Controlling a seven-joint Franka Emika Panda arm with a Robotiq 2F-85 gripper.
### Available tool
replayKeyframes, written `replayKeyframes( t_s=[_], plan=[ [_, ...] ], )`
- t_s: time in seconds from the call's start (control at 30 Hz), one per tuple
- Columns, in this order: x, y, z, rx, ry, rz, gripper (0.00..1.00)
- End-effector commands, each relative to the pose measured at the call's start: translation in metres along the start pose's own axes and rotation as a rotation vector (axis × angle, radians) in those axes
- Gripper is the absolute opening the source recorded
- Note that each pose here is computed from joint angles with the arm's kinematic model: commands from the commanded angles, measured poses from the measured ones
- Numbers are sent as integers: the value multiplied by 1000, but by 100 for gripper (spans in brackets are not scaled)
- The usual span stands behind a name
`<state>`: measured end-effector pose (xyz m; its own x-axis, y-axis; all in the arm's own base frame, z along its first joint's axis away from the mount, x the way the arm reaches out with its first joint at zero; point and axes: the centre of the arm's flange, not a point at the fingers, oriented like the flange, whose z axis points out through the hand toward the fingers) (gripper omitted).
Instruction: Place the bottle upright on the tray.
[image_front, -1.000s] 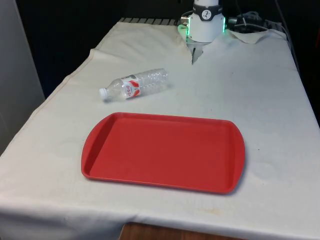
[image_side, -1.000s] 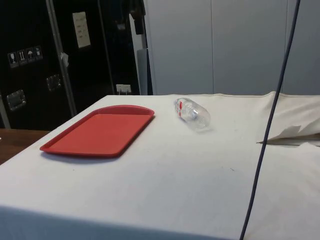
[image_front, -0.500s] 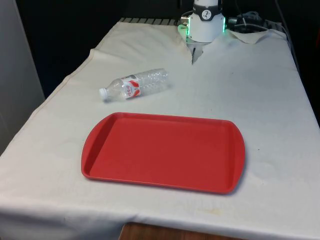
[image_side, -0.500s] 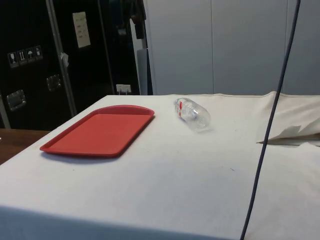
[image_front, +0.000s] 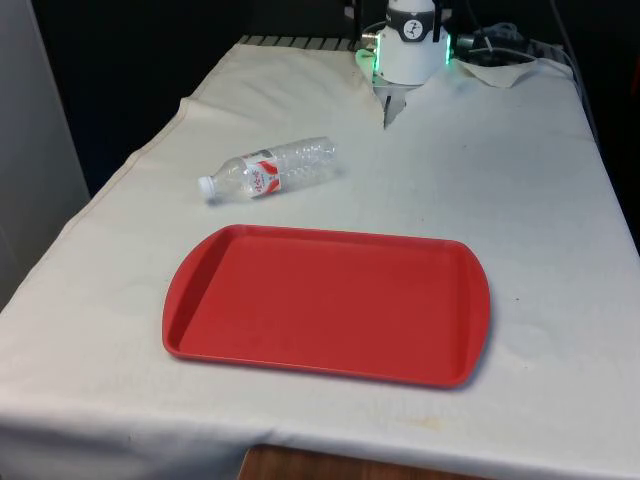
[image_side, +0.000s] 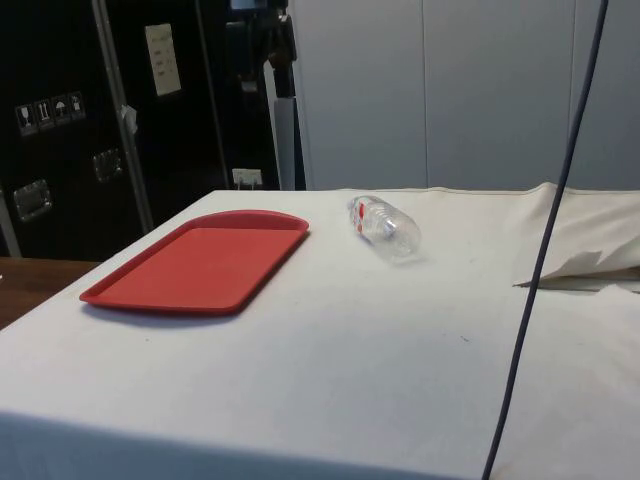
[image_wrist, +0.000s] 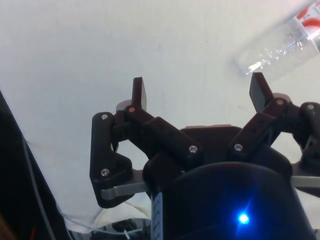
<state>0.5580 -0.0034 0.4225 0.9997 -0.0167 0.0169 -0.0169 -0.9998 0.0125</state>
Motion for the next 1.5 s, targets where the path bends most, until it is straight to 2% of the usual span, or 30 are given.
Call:
replayKeyframes(
  t_s=[0.0, 0.23, 0.27, 0.3, 0.47, 0.53, 0.57, 0.93, 1.4, 1.43, 1.47],
  plan=[
    [-2, 0, 1, -1, 15, 1, 100],
    [-8, 0, 17, 1, 26, 1, 100],
    [-7, 0, 17, 1, 14, 0, 100],
    [-9, 0, 19, 1, 28, 0, 100],
    [-11, 0, 24, 2, 34, 0, 100],
    [-10, 0, 24, 2, 26, 0, 100],
    [-10, 0, 24, 1, 32, 0, 100],
    [-10, 1, 26, 2, 26, 0, 100],
    [-9, 0, 49, -4, 5, 0, 100],
    [-9, 0, 48, -6, -3, -1, 100],
    [-9, 0, 49, -4, 5, 0, 100]
  ],
)
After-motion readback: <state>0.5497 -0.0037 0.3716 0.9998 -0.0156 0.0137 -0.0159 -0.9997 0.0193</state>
